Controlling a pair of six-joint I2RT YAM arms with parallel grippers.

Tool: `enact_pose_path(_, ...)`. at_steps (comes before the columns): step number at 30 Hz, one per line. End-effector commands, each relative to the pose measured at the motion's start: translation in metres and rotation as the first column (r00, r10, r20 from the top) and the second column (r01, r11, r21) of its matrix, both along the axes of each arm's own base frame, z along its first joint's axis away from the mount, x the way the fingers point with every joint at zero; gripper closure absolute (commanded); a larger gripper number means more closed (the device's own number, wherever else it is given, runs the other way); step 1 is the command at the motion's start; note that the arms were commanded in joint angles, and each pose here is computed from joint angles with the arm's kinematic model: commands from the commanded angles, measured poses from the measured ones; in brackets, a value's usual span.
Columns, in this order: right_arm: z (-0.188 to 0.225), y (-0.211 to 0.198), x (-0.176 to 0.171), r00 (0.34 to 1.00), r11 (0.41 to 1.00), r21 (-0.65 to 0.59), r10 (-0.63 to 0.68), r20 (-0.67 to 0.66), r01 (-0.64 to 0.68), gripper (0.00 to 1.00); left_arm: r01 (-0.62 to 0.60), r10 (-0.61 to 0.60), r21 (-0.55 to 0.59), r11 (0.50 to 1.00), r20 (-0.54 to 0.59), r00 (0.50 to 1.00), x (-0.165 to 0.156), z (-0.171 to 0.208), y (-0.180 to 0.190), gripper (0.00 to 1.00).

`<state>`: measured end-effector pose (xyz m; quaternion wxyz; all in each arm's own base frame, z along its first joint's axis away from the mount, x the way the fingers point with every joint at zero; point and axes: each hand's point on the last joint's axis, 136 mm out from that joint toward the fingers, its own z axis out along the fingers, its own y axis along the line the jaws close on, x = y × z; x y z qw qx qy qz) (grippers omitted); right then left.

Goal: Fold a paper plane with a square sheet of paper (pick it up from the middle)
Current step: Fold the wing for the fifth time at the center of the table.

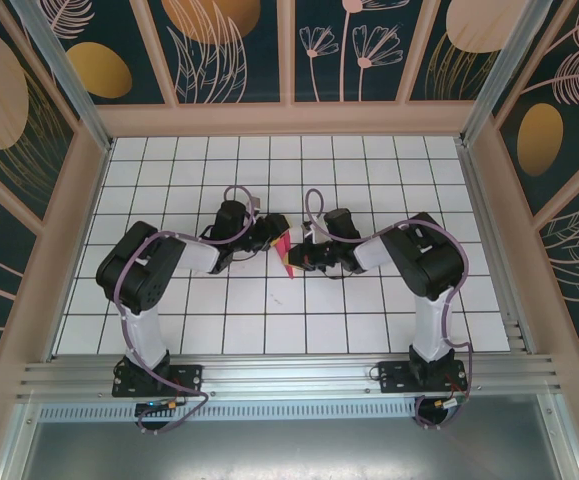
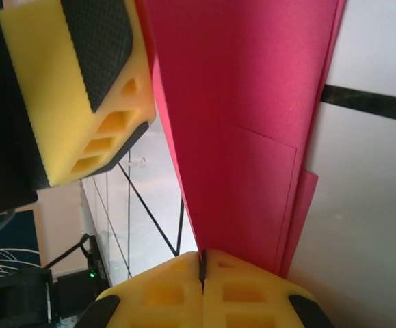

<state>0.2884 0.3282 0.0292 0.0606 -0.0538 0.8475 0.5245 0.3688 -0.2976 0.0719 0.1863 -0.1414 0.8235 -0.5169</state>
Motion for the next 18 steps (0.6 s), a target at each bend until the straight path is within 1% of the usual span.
enact_pose_path(1, 0.001, 0.002, -0.003, 0.998, 0.998, 0.057, -0.008, -0.055, 0.011, 1.00, 0.020, -0.019, -0.015, 1.000, 0.075, 0.997, -0.002, 0.018, 0.002, 0.50)
enact_pose_path(4, -0.001, -0.010, 0.008, 0.994, 0.995, 0.056, -0.076, -0.083, 0.081, 1.00, 0.014, -0.014, -0.009, 1.000, 0.069, 0.998, -0.006, 0.014, 0.005, 0.51)
enact_pose_path(8, 0.000, -0.012, 0.008, 0.993, 0.994, 0.051, -0.092, -0.076, 0.096, 1.00, 0.027, -0.027, -0.002, 1.000, 0.063, 0.998, -0.006, 0.007, 0.003, 0.53)
enact_pose_path(13, 0.002, -0.013, 0.010, 0.994, 0.995, 0.037, -0.094, -0.060, 0.096, 1.00, 0.071, -0.069, -0.042, 0.997, 0.064, 0.996, -0.004, 0.006, -0.007, 0.54)
enact_pose_path(18, -0.001, -0.012, 0.011, 0.993, 0.995, 0.030, -0.095, -0.073, 0.097, 1.00, 0.079, -0.074, -0.070, 0.994, 0.077, 0.994, -0.001, 0.010, -0.012, 0.54)
